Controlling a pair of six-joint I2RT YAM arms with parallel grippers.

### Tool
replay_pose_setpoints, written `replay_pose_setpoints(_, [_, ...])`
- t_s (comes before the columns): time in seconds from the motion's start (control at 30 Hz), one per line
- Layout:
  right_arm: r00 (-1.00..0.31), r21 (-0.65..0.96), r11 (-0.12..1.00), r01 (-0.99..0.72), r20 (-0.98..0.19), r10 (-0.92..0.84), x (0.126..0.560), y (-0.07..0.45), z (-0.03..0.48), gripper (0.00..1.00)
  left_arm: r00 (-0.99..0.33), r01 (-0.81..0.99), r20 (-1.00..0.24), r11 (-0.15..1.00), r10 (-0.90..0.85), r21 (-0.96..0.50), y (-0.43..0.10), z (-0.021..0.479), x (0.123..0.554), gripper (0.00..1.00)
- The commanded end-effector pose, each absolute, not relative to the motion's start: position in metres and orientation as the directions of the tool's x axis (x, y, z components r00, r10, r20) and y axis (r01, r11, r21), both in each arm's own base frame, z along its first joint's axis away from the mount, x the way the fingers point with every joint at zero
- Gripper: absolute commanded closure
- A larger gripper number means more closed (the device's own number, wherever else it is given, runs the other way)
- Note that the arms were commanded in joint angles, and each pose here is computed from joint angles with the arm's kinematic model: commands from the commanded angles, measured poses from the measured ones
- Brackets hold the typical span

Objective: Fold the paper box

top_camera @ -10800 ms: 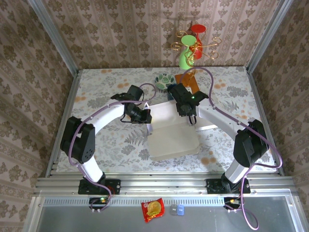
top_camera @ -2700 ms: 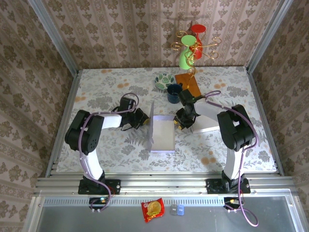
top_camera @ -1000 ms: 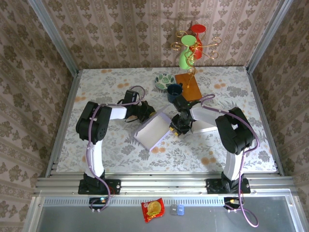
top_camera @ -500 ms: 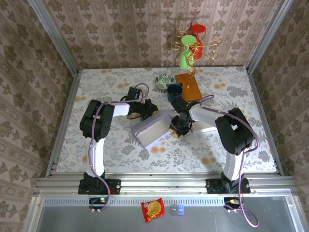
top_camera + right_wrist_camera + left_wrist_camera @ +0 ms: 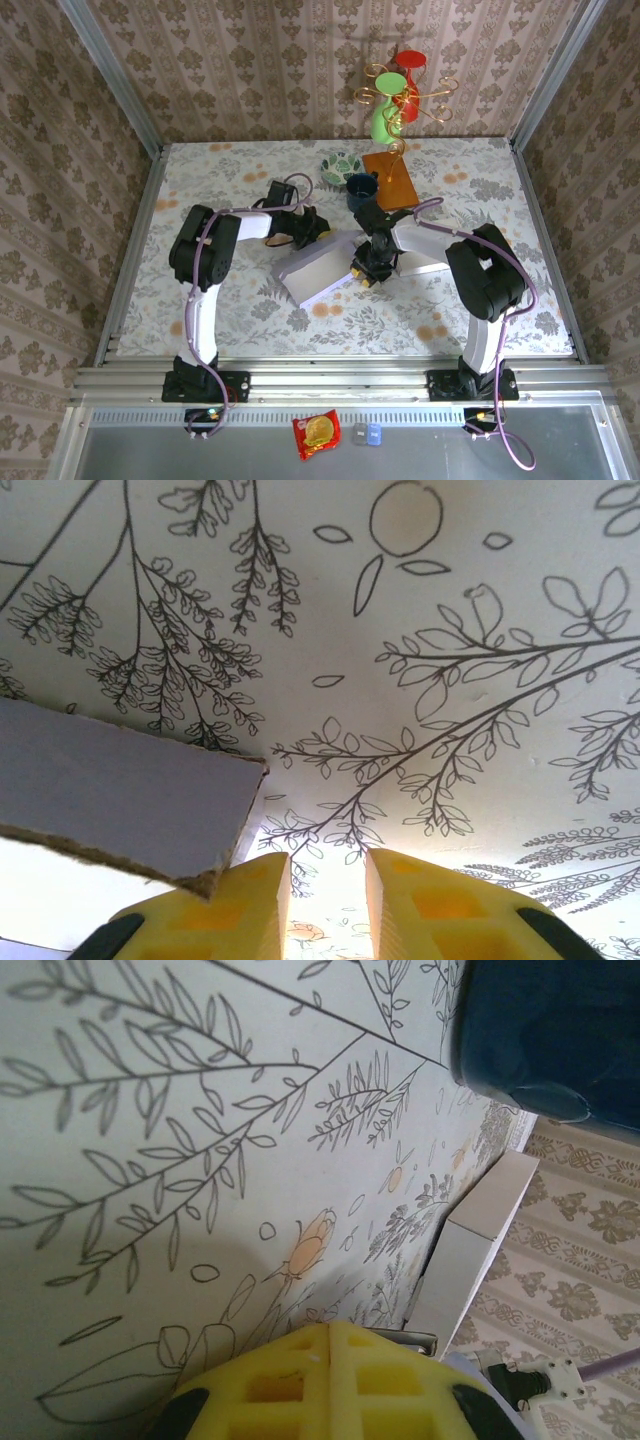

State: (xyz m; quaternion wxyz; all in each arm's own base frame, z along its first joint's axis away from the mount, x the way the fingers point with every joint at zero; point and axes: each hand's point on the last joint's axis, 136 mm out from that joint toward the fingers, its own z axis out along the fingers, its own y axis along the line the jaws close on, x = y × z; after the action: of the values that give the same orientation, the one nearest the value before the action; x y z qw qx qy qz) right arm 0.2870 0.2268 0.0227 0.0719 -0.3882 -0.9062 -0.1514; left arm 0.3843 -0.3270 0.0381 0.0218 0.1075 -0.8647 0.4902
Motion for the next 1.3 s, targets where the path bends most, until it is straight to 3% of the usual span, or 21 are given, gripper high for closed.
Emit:
replay_pose_setpoints(0.0, [-0.721,0.327,0.646,0.69,0.231,0.653,0.3,0.243,0.035,0.66,-0.97,-0.225,0.24,0.472,-0.03,-0.852,-0.348,0.042,0.352,0.96])
replay_pose_setpoints(0.2, [-0.771,0.368,0.687,0.626,0.164,0.615,0.294,0.229,0.056,0.51,-0.972,-0.232,0.219,0.465,-0.081,-0.855,-0.327,0.048,0.376,0.92])
replay_pose_setpoints(0.47, [-0.859,0.44,0.765,0.47,0.028,0.511,0.294,0.207,0.082,0.45,-0.976,-0.209,0.15,0.485,-0.157,-0.849,-0.306,0.067,0.405,0.79])
replay_pose_setpoints(0.63, [-0.913,0.517,0.805,0.29,-0.102,0.395,0.329,0.2,0.093,0.51,-0.967,-0.203,0.078,0.545,-0.244,-0.814,-0.277,0.08,0.426,0.77])
replay_pose_setpoints(0.8, [-0.974,0.457,0.887,0.062,-0.167,0.155,0.354,0.199,0.089,0.58,-0.903,-0.273,-0.069,0.691,-0.423,-0.669,-0.192,0.107,0.431,0.71])
replay_pose_setpoints(1.03, [-0.98,0.374,0.92,-0.113,-0.197,-0.04,0.367,0.209,0.082,0.57,-0.798,-0.376,-0.231,0.759,-0.556,-0.531,-0.091,0.167,0.373,0.69])
replay_pose_setpoints(1.27, [-0.972,0.301,0.933,-0.195,-0.187,-0.142,0.363,0.224,0.063,0.62,-0.87,-0.34,-0.123,0.763,-0.477,-0.55,-0.136,0.167,0.249,0.74])
